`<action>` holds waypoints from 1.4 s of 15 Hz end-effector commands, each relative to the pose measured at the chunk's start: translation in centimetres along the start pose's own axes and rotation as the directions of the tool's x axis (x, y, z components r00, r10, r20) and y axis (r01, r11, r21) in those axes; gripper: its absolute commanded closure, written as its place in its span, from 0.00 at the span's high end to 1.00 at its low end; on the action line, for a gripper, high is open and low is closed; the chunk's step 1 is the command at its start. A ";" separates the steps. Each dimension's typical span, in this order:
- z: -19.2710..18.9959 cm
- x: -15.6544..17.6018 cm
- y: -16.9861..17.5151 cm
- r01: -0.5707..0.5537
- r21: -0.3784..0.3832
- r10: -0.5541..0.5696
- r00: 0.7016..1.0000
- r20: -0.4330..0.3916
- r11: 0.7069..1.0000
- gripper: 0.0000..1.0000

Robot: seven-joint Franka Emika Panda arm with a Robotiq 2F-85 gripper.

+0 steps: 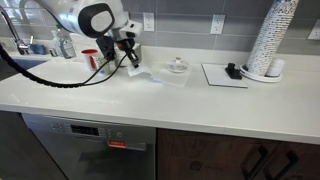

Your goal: Remove a piece of tissue from the silver case on the right and put it on the counter

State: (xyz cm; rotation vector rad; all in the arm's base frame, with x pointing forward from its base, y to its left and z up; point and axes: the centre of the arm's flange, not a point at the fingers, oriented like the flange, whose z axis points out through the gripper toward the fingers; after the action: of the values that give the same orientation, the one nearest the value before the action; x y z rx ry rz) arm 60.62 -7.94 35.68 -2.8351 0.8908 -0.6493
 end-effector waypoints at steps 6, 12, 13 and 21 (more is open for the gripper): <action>3.9 -5.1 -4.1 -0.009 0.105 -0.029 0.934 0.356 0.994 0.00; 5.1 -4.8 -2.2 0.142 0.083 -0.162 0.918 0.362 0.986 0.02; 5.2 -4.7 -2.0 0.171 0.096 -0.194 0.912 0.362 0.981 0.10; 3.4 -3.7 -0.9 0.423 0.132 -0.441 0.826 0.351 0.897 0.77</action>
State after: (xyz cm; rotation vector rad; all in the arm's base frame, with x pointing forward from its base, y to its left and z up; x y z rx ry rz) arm 60.19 -4.24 29.98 -2.9538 0.2701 -0.1685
